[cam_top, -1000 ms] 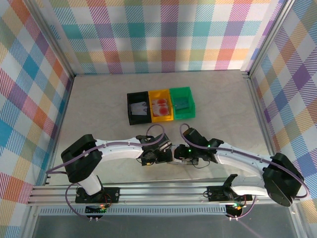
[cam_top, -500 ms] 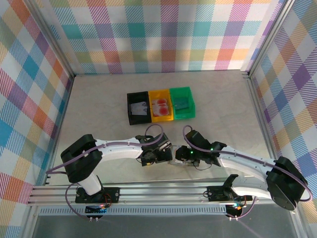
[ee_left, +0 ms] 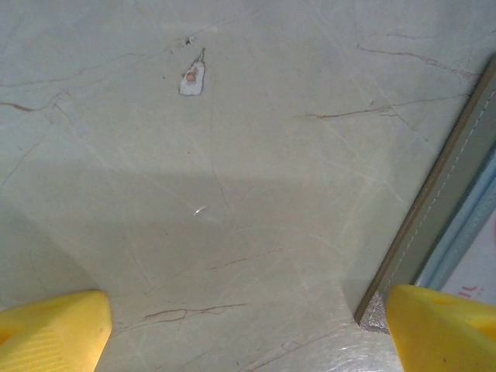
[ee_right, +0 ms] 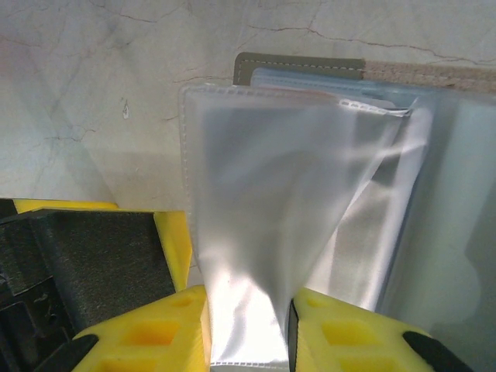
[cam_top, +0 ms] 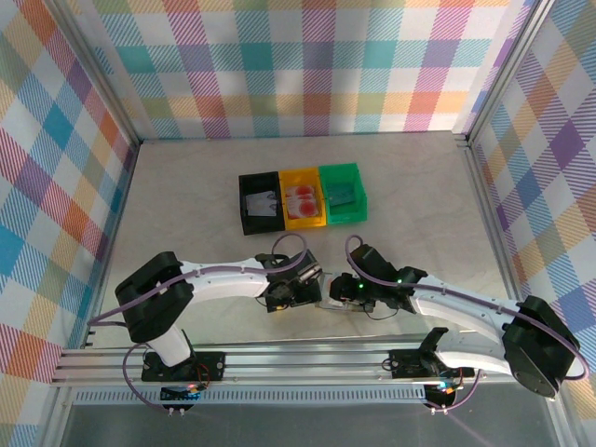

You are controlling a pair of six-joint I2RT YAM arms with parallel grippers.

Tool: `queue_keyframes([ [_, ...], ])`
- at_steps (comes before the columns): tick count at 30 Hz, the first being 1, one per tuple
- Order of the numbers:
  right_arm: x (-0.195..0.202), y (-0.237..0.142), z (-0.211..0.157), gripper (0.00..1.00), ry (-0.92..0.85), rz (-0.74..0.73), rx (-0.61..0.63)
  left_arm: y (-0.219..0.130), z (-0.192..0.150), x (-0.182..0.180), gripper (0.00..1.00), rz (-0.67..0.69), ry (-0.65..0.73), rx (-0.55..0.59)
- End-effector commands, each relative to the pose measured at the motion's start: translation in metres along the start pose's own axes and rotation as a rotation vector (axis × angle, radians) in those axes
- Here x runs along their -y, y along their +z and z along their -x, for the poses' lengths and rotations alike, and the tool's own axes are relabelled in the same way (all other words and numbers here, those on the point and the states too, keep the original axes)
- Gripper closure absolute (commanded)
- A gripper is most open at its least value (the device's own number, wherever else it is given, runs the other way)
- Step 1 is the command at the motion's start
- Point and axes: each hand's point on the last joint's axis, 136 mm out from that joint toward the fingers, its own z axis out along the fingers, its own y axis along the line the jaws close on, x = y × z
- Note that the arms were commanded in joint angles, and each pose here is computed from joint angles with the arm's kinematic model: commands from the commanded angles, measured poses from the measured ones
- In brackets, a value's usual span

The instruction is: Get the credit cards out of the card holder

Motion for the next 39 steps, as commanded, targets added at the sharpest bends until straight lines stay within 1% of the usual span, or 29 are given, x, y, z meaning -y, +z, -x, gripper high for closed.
queue_keyframes([
  [1,-0.005,-0.002,0.004,0.7,0.0,0.035,0.028,0.016,-0.034,0.074,0.12,-0.342,0.036,-0.176],
  [3,-0.005,-0.001,0.003,0.7,0.001,0.04,0.025,0.012,-0.034,0.078,0.24,-0.337,0.077,-0.161],
  [4,-0.006,-0.001,0.003,0.7,0.0,0.043,0.025,0.009,-0.034,0.078,0.26,-0.325,0.097,-0.146],
  [6,-0.007,-0.001,0.003,0.7,-0.001,0.049,0.021,0.003,-0.034,0.082,0.29,-0.326,0.122,-0.125],
  [9,-0.01,0.0,0.003,0.7,-0.002,0.061,0.016,-0.008,-0.035,0.094,0.35,-0.384,0.145,-0.101],
  [11,-0.011,0.0,0.003,0.7,-0.006,0.069,0.015,-0.015,-0.036,0.103,0.36,-0.45,0.157,-0.087],
  [13,-0.013,0.0,0.003,0.7,-0.008,0.078,0.015,-0.022,-0.036,0.111,0.42,-0.51,0.156,-0.077],
  [16,-0.014,0.001,0.003,0.7,-0.008,0.083,0.013,-0.033,-0.033,0.119,0.46,-0.567,0.161,-0.053],
  [17,-0.014,0.001,0.002,0.7,-0.009,0.082,0.01,-0.035,-0.032,0.12,0.5,-0.569,0.164,-0.045],
  [19,-0.014,0.002,0.002,0.7,-0.009,0.083,0.007,-0.034,-0.03,0.115,0.52,-0.545,0.168,-0.032],
  [20,-0.014,0.002,0.002,0.7,-0.01,0.084,0.005,-0.033,-0.029,0.113,0.57,-0.535,0.171,-0.027],
  [22,-0.014,0.003,0.001,0.71,-0.011,0.083,0.001,-0.032,-0.028,0.109,0.61,-0.517,0.171,-0.019],
  [23,-0.014,0.003,0.001,0.71,-0.012,0.086,0.003,-0.032,-0.027,0.107,0.63,-0.509,0.177,-0.009],
  [25,-0.014,0.003,0.001,0.71,-0.012,0.084,0.002,-0.037,-0.022,0.102,0.63,-0.481,0.185,0.02],
  [27,-0.014,0.002,0.001,0.71,-0.011,0.085,0.005,-0.048,-0.016,0.099,0.63,-0.48,0.2,0.067],
  [30,-0.013,0.002,0.001,0.71,-0.013,0.081,0.005,-0.063,-0.005,0.09,0.63,-0.437,0.214,0.135],
  [31,-0.013,0.002,0.001,0.71,-0.012,0.082,0.007,-0.066,-0.003,0.085,0.63,-0.401,0.231,0.145],
  [33,-0.013,0.002,0.001,0.71,-0.011,0.081,0.007,-0.072,-0.001,0.085,0.63,-0.387,0.258,0.156],
  [37,-0.012,0.003,0.001,0.71,-0.008,0.081,0.007,-0.074,0.001,0.081,0.64,-0.364,0.265,0.165],
  [39,-0.011,0.003,0.001,0.71,-0.005,0.082,0.009,-0.078,0.005,0.078,0.71,-0.358,0.254,0.192],
])
